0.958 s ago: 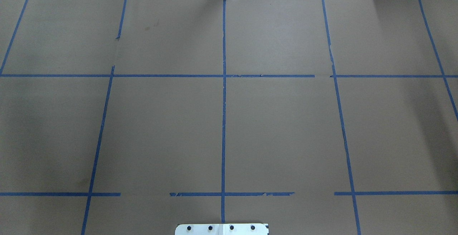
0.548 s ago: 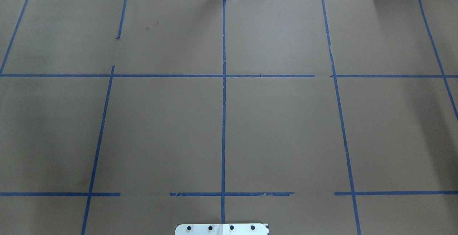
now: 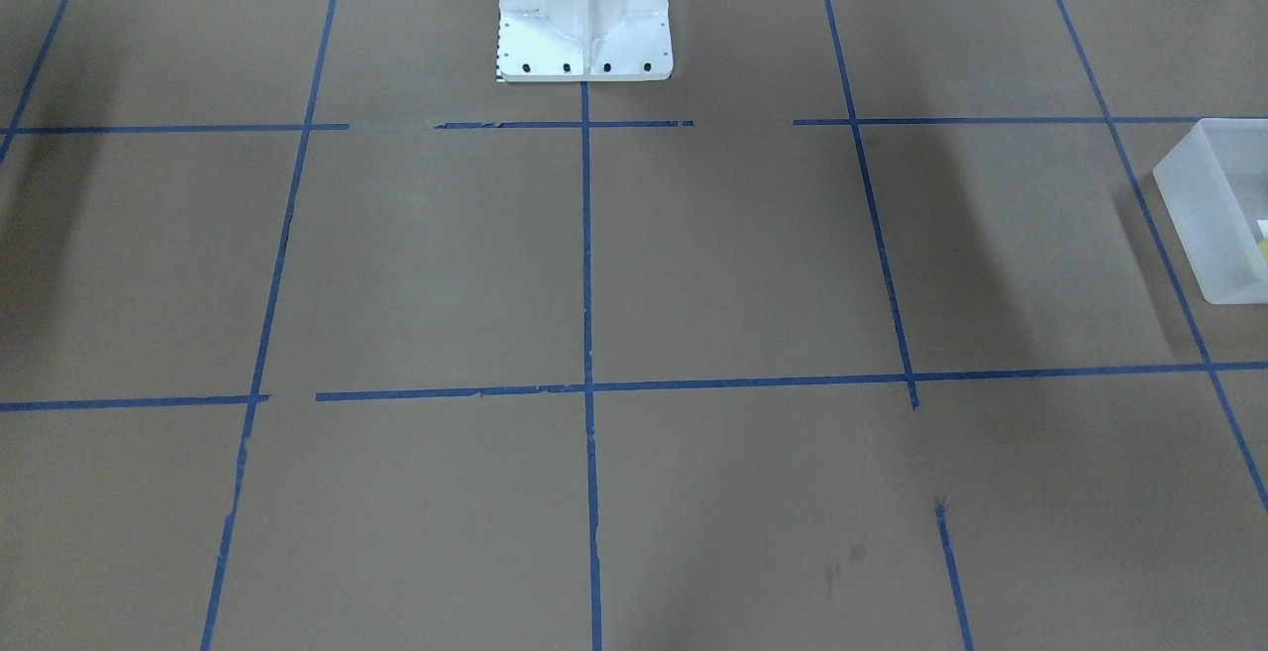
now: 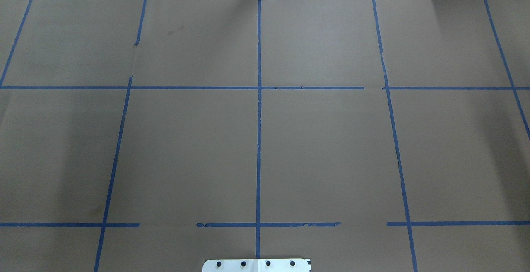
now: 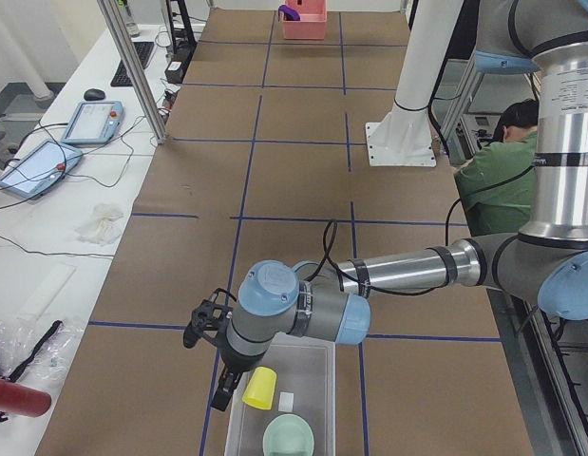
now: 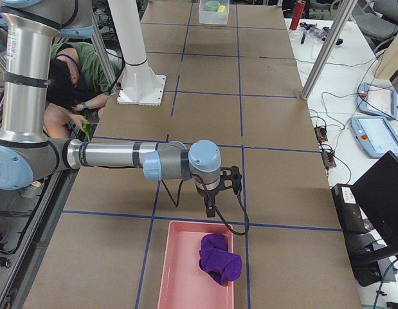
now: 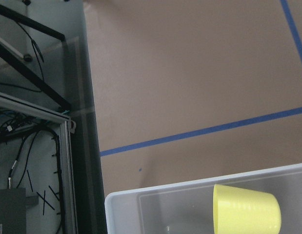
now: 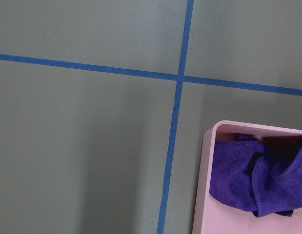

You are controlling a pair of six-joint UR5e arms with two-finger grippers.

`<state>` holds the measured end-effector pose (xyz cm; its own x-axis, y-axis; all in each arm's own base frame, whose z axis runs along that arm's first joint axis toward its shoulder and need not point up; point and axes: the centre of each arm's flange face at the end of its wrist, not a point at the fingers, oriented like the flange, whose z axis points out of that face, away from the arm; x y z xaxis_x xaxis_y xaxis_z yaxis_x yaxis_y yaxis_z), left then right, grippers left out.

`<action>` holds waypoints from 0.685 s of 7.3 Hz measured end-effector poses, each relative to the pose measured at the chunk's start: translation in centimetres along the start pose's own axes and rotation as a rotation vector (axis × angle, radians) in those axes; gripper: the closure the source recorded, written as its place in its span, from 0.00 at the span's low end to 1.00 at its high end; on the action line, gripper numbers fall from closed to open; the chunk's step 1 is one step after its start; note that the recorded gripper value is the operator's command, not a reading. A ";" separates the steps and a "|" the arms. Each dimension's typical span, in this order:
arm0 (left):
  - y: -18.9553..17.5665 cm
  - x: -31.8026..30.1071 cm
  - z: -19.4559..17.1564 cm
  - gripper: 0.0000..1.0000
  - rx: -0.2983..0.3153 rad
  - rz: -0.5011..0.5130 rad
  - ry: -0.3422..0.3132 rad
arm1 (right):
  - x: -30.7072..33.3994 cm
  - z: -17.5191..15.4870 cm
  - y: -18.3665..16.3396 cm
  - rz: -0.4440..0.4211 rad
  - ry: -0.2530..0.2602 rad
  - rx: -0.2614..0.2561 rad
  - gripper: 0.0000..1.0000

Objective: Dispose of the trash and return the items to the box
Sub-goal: 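Release the green bowl in the clear bin and raise the left gripper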

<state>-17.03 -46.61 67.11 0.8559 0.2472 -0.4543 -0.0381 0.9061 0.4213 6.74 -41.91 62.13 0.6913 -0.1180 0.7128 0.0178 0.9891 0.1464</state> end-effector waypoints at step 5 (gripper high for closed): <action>-4.2 9.0 1.9 0.00 -0.098 -0.077 0.183 | 1.8 1.5 1.6 0.031 0.035 -0.013 0.00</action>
<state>-8.19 -48.80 62.73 0.7506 0.2259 -0.6210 -0.0336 0.9516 0.3055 6.97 -40.72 64.65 0.7169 -0.0839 0.6921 0.0047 0.9933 0.1154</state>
